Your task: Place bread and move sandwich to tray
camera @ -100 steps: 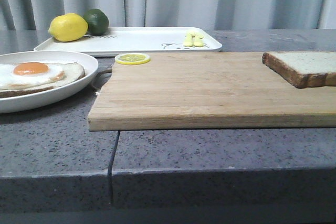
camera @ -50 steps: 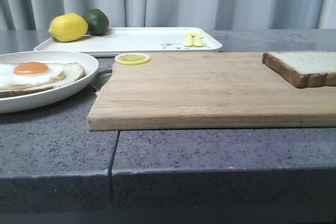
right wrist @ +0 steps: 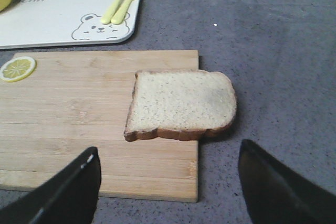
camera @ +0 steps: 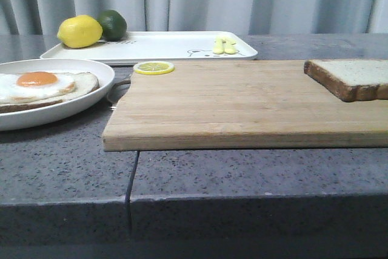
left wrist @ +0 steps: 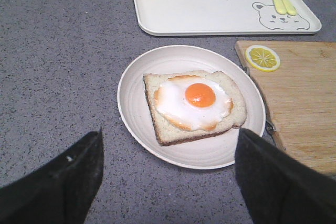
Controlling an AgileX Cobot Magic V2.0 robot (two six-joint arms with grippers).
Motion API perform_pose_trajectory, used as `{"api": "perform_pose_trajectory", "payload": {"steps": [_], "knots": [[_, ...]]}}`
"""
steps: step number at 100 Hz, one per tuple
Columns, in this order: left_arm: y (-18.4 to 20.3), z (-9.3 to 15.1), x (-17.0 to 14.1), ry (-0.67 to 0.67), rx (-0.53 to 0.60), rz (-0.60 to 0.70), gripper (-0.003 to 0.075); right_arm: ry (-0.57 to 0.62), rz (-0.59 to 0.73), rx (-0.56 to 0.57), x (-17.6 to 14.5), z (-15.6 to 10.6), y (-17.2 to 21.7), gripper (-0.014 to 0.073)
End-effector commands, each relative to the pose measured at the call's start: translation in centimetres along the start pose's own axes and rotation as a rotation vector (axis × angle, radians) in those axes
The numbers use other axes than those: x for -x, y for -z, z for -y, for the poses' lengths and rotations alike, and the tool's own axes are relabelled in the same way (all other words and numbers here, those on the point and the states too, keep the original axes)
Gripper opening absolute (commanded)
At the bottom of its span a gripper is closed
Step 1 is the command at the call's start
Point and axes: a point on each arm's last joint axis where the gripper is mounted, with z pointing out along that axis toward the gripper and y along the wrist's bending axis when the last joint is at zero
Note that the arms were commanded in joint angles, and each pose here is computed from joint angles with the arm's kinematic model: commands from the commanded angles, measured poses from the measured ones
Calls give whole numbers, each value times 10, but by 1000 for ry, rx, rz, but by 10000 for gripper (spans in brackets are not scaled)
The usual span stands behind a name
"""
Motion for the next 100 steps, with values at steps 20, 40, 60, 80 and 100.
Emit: {"api": "perform_pose_trajectory", "payload": {"steps": [20,40,60,80,100], "knots": [[4,4,14,13,-22,79,494,-21,29,20,21,0,-26,551],[4,4,14,13,-22,79,494,-105,12,-32,27,17,-52,550],[4,4,14,13,-22,79,494,-236,0,-38,30,36,-72,550],[4,4,14,13,-22,79,494,-329,14,13,28,44,-87,550],[4,4,14,13,-22,79,494,-428,-13,1,10,61,-106,550]]}}
